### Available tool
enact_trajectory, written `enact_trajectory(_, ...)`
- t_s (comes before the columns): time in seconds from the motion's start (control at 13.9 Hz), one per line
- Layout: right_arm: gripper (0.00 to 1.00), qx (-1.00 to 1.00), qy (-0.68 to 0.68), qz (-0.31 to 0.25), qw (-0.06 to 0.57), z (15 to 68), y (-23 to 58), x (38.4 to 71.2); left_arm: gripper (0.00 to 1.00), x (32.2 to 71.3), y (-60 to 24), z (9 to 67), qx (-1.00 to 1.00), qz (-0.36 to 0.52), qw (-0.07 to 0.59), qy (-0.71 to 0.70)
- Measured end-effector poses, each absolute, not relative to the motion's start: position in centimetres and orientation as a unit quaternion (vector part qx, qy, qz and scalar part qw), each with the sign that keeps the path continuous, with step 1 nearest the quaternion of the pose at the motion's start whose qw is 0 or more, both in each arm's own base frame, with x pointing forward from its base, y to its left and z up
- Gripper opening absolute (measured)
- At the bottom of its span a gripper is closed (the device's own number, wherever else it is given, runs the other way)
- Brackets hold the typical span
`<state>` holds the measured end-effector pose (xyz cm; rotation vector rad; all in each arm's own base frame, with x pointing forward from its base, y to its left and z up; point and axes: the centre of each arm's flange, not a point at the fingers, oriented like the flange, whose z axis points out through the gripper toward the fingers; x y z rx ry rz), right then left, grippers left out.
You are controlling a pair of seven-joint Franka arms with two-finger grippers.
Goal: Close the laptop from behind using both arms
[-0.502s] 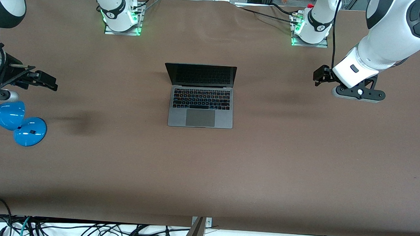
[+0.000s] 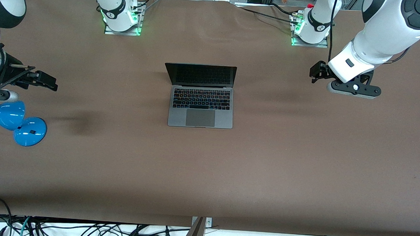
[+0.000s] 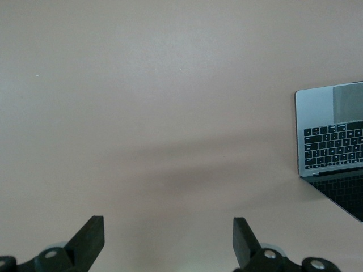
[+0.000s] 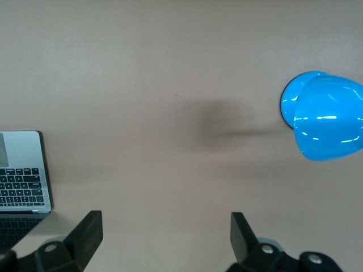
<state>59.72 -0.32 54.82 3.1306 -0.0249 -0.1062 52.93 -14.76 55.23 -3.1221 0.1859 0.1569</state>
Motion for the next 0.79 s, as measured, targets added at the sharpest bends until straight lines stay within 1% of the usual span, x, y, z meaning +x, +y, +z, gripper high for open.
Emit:
enact_trajectory(0.43,1.00,0.999,-0.006,-0.047,0.004,54.6,-0.1,59.4,1.00,52.7,-15.0,55.3,-0.997,0.056,-0.005,0.058)
enact_trajectory(0.79,1.00,0.999,-0.003,-0.045,0.004,55.1,0.5,59.2,1.00,51.6,-17.9,55.1,-0.997,0.066,-0.009,0.049)
